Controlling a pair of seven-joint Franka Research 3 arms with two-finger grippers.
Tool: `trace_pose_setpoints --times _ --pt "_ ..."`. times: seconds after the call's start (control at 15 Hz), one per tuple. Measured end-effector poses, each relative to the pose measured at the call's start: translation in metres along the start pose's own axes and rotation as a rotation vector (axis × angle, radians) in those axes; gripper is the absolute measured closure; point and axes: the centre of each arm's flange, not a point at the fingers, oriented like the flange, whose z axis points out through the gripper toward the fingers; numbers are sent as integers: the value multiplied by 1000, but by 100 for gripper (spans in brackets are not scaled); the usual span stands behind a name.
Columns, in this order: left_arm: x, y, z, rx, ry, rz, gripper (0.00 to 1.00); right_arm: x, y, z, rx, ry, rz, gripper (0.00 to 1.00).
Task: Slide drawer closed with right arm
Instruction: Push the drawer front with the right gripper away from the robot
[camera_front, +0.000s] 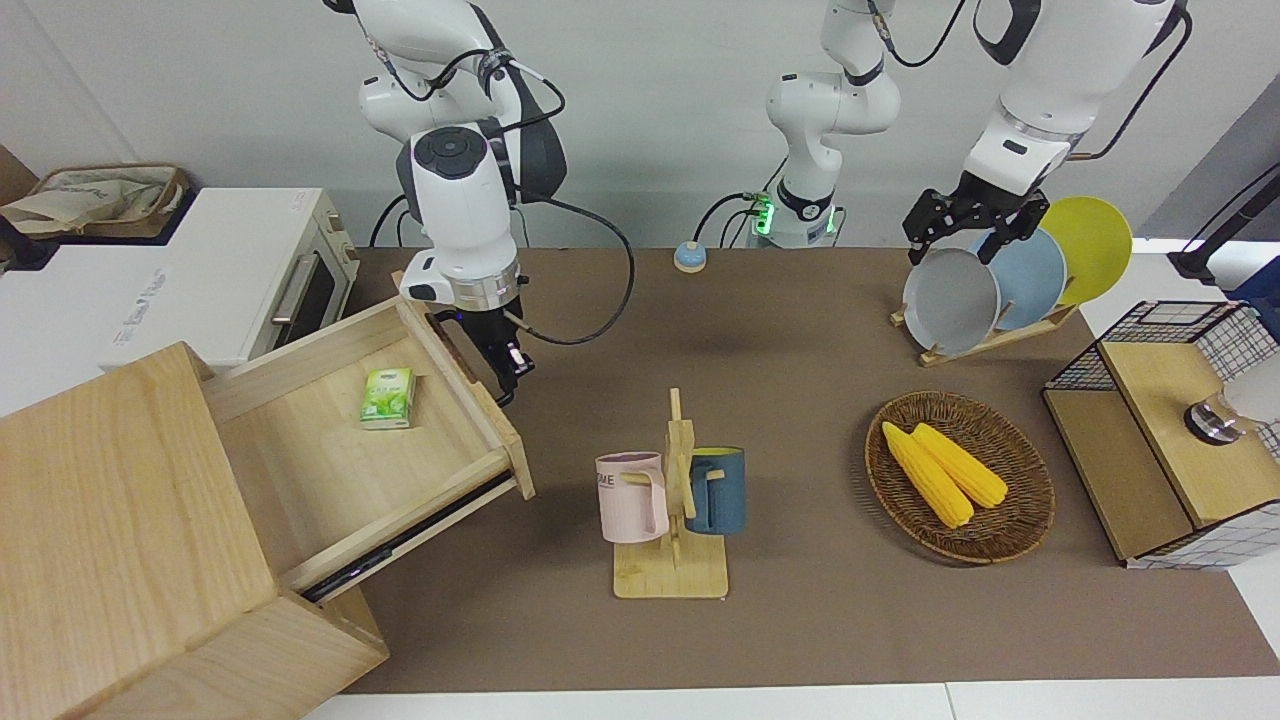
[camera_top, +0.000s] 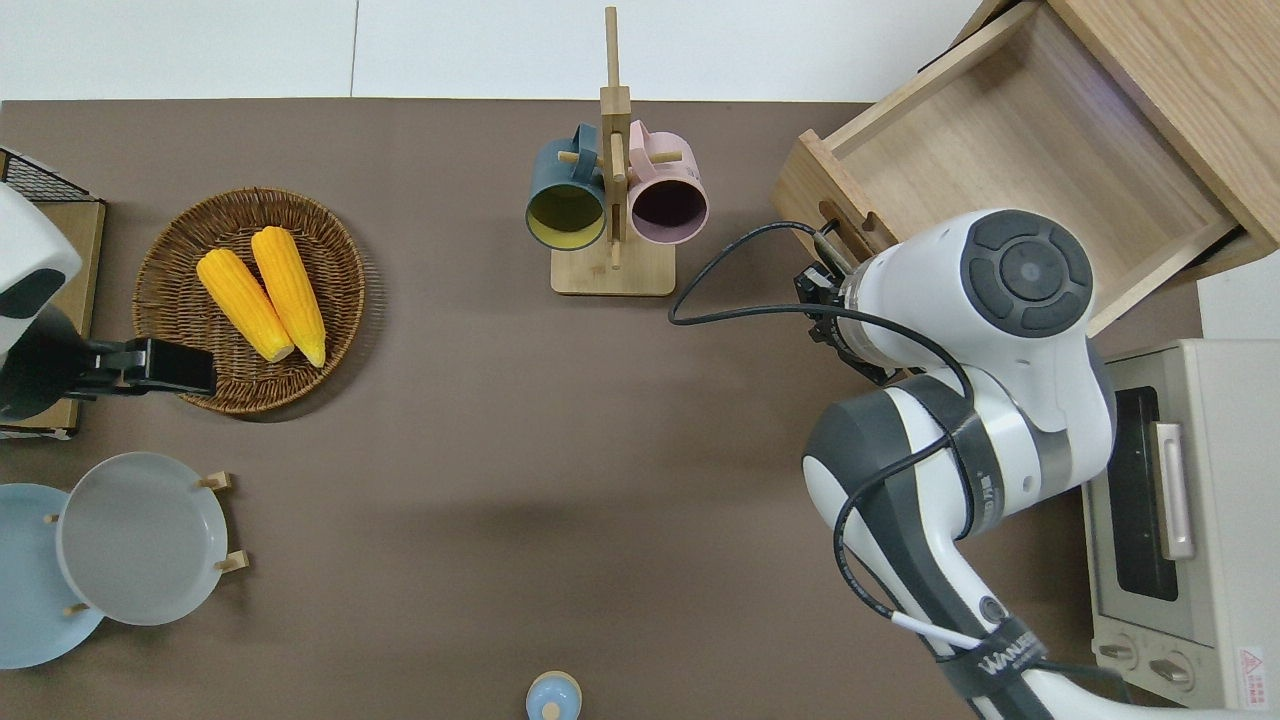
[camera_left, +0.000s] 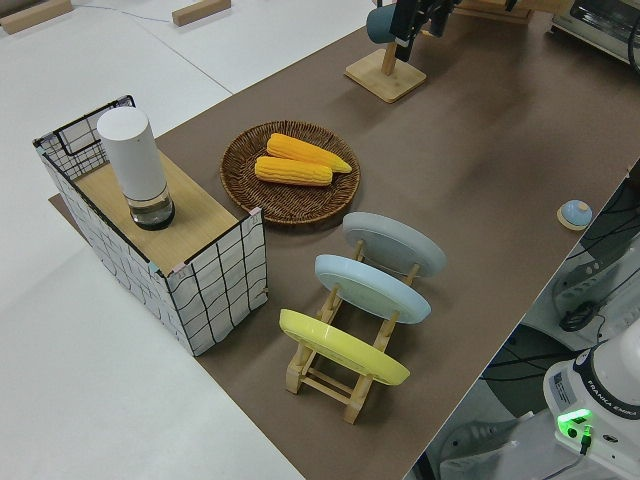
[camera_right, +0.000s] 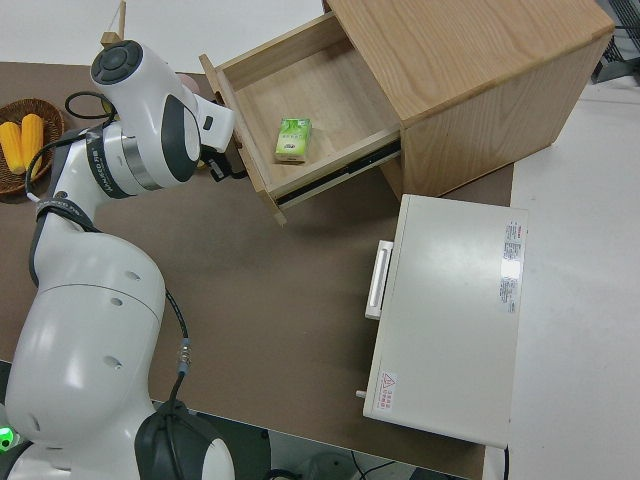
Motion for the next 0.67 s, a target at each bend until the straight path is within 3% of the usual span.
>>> trace_pose_setpoints --times 0.67 --pt "0 0 0 0 0 0 0 63 20 -9 14 49 13 99"
